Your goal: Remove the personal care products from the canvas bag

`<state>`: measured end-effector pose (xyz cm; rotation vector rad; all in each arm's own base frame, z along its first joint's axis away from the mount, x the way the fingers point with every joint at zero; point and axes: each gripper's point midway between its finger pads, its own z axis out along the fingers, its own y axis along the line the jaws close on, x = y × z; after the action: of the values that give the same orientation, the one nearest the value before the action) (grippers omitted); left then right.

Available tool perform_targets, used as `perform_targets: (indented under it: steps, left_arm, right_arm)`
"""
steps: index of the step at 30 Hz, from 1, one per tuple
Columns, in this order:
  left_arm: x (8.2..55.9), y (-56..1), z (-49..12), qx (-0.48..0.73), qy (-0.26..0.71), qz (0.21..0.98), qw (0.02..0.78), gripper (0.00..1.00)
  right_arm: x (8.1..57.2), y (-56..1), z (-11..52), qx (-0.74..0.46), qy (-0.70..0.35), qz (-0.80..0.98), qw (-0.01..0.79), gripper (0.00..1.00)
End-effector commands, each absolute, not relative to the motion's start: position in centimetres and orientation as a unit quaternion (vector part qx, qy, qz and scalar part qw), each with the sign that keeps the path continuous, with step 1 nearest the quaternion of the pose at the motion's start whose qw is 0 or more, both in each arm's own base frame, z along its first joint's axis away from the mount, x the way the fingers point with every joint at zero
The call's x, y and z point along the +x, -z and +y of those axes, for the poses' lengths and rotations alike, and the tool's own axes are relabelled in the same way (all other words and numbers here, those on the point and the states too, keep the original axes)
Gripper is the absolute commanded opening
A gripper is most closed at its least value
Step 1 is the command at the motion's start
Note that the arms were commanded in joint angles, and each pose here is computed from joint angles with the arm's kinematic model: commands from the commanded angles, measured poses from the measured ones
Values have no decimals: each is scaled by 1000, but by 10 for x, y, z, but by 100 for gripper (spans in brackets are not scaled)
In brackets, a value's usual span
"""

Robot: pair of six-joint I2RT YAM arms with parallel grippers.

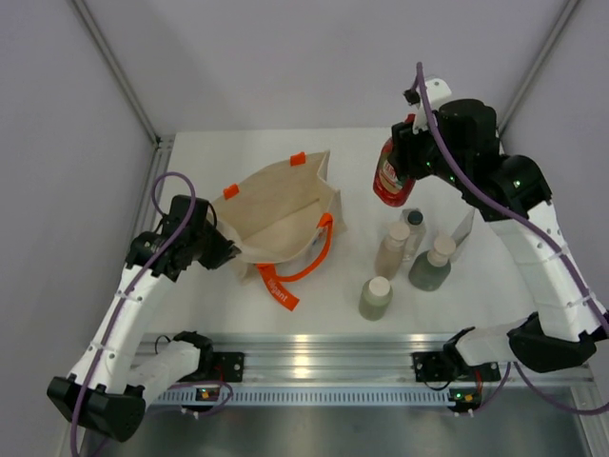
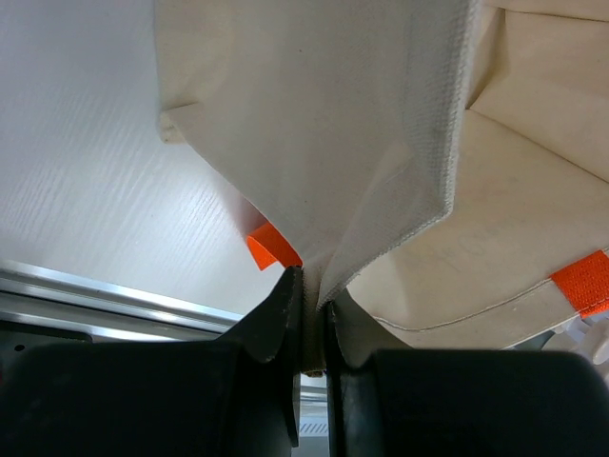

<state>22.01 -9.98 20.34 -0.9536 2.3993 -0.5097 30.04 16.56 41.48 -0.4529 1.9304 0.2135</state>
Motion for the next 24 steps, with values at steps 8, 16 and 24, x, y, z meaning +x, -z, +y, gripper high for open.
perform_targets:
  steps: [8, 16, 24]
  left_arm:
    - [221, -202, -90, -350, 165, 883, 266, 0]
    - [216, -205, -89, -356, 174, 876, 274, 0]
    - [218, -216, -85, -361, 176, 867, 294, 0]
  right_arm:
    - [426, -418, 165, -143, -56, 777, 610, 0]
    - [507, -345, 173, -148, -48, 784, 601, 0]
    - [541, -255, 188, -181, -56, 771, 608, 0]
